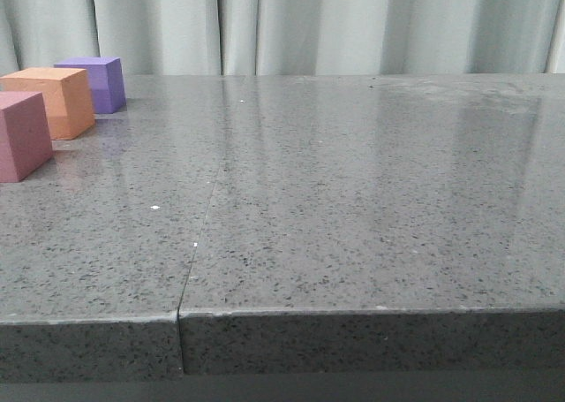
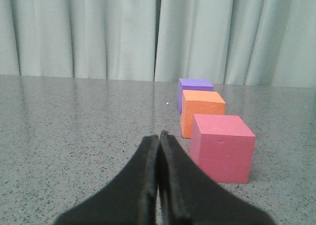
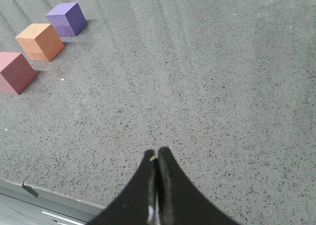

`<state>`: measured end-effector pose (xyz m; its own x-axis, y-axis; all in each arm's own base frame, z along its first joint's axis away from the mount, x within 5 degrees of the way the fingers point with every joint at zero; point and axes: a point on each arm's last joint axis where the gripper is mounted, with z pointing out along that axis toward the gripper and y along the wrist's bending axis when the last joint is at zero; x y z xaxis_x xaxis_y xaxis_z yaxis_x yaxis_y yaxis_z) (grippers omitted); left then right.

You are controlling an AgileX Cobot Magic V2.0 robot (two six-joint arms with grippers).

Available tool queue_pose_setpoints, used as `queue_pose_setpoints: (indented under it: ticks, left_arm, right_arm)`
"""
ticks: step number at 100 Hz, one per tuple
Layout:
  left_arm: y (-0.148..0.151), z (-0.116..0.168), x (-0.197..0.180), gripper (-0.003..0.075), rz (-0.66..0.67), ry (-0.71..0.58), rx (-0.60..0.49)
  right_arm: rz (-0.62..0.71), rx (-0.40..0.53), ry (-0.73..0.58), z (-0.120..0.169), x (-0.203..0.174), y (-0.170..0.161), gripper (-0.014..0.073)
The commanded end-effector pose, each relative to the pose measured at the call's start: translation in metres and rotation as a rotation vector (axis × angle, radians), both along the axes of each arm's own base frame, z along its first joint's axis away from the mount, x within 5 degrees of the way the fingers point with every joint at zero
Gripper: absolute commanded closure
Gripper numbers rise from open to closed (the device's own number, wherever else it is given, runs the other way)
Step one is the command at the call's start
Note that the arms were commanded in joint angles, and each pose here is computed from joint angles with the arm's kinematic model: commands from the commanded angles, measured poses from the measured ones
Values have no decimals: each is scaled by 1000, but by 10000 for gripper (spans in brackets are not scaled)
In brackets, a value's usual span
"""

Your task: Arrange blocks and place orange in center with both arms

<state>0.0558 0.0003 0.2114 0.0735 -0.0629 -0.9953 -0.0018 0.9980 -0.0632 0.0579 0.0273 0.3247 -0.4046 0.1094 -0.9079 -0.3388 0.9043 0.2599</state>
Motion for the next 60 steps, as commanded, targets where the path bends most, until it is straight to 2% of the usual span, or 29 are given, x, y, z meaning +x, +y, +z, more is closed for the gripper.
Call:
queue_pose_setpoints:
  ticks: [1, 29, 42, 60]
  left_arm:
    - [1, -4, -1, 741, 5, -71, -9]
    - [1, -4, -1, 741, 5, -71, -9]
    - [1, -4, -1, 741, 5, -71, -9]
    - [1, -4, -1, 741, 5, -71, -9]
  right_arm:
    - [0, 27, -95, 15, 2, 0, 632]
    - [0, 33, -108, 13, 3, 1, 632]
    - [-23, 77, -206, 9, 10, 3, 632]
    - [-141, 115, -358, -8, 18, -3, 632]
